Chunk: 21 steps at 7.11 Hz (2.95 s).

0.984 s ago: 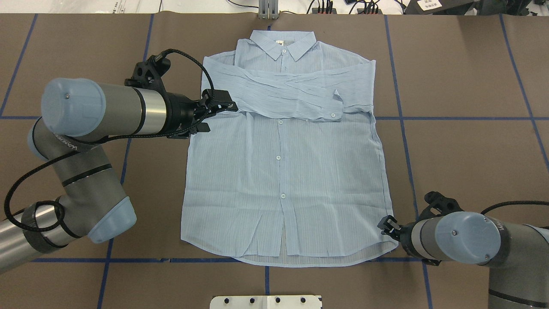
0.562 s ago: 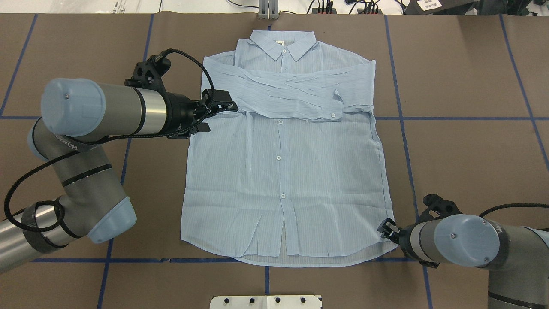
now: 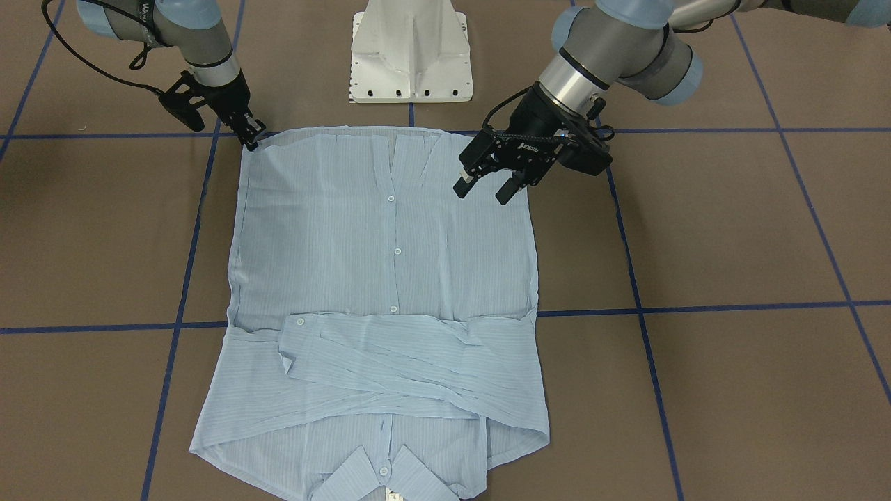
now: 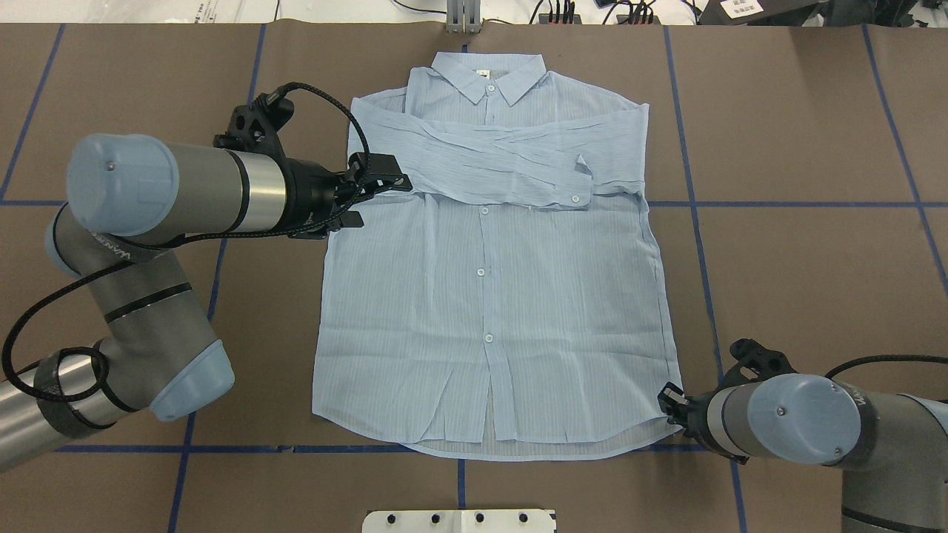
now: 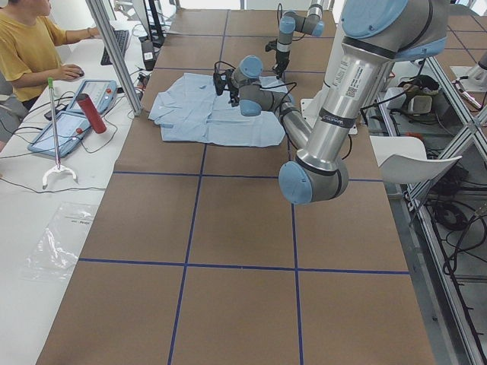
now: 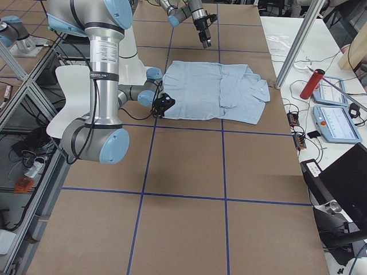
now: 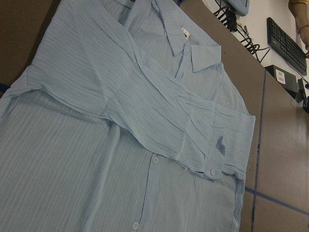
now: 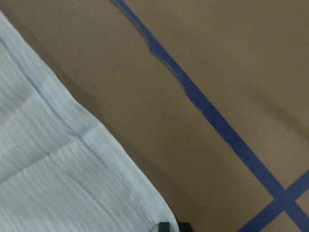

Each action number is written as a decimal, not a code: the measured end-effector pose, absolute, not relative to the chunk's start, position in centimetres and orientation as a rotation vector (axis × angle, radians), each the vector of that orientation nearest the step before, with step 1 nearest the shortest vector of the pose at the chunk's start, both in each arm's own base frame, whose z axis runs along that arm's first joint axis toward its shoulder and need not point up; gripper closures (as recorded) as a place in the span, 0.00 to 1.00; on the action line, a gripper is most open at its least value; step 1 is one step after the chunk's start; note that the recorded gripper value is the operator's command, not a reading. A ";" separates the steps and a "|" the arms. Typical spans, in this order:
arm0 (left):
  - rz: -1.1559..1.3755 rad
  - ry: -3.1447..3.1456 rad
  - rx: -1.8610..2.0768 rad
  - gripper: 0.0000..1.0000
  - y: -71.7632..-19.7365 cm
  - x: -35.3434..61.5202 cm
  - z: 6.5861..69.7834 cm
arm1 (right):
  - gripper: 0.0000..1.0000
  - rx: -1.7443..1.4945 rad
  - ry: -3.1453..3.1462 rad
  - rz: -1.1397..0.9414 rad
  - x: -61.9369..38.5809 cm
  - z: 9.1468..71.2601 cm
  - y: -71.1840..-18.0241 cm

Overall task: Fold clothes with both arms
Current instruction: 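Grasp the hem corners nearest the robot with both grippers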

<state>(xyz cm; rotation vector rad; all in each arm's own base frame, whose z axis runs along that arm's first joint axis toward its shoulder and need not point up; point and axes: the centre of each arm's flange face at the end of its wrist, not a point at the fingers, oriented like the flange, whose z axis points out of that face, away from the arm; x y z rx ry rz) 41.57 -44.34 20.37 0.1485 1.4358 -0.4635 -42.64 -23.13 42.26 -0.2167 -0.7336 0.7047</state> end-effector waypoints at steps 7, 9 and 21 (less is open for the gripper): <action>-0.390 1.118 0.013 0.02 -28.1 44.8 29.4 | 1.00 -0.221 -0.767 0.704 -42.5 40.7 -23.2; -0.391 1.021 -0.034 0.11 -25.0 46.2 31.4 | 1.00 -0.220 -0.766 0.704 -42.4 40.8 -23.2; -0.385 0.900 -0.022 0.73 -24.1 50.6 33.8 | 1.00 -0.216 -0.766 0.708 -42.0 40.8 -23.3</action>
